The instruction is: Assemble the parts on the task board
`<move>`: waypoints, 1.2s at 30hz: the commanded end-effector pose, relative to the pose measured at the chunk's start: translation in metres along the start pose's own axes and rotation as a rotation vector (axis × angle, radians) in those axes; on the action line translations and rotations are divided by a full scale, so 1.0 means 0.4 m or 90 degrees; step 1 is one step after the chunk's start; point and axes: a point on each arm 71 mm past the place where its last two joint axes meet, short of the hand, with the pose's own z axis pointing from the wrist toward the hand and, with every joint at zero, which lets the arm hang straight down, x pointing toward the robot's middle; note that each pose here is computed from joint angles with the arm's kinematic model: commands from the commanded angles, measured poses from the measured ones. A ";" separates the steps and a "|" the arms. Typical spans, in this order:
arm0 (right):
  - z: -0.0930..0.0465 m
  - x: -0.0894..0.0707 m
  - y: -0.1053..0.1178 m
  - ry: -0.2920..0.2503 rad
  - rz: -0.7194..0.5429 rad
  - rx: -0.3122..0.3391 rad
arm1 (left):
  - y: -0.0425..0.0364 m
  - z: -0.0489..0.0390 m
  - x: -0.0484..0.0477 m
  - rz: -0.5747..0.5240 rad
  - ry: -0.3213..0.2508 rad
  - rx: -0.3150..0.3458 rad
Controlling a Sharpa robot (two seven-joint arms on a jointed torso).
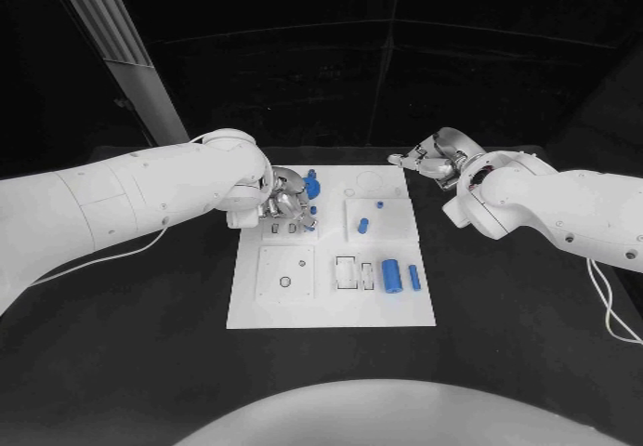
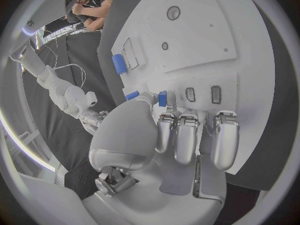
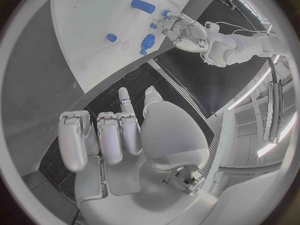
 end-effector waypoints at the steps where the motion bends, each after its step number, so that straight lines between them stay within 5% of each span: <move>1: 0.001 0.000 0.002 0.002 -0.006 -0.003 | -0.003 -0.005 -0.004 -0.009 -0.014 0.024; 10: 0.004 0.001 0.003 0.002 -0.007 -0.003 | 0.016 -0.034 -0.018 -0.034 -0.011 0.025; 22: 0.007 0.003 0.003 0.002 -0.007 -0.002 | 0.045 -0.093 -0.052 -0.067 0.036 -0.016; 36: 0.007 0.002 0.003 0.000 -0.007 -0.002 | 0.087 -0.116 -0.053 -0.075 0.060 -0.077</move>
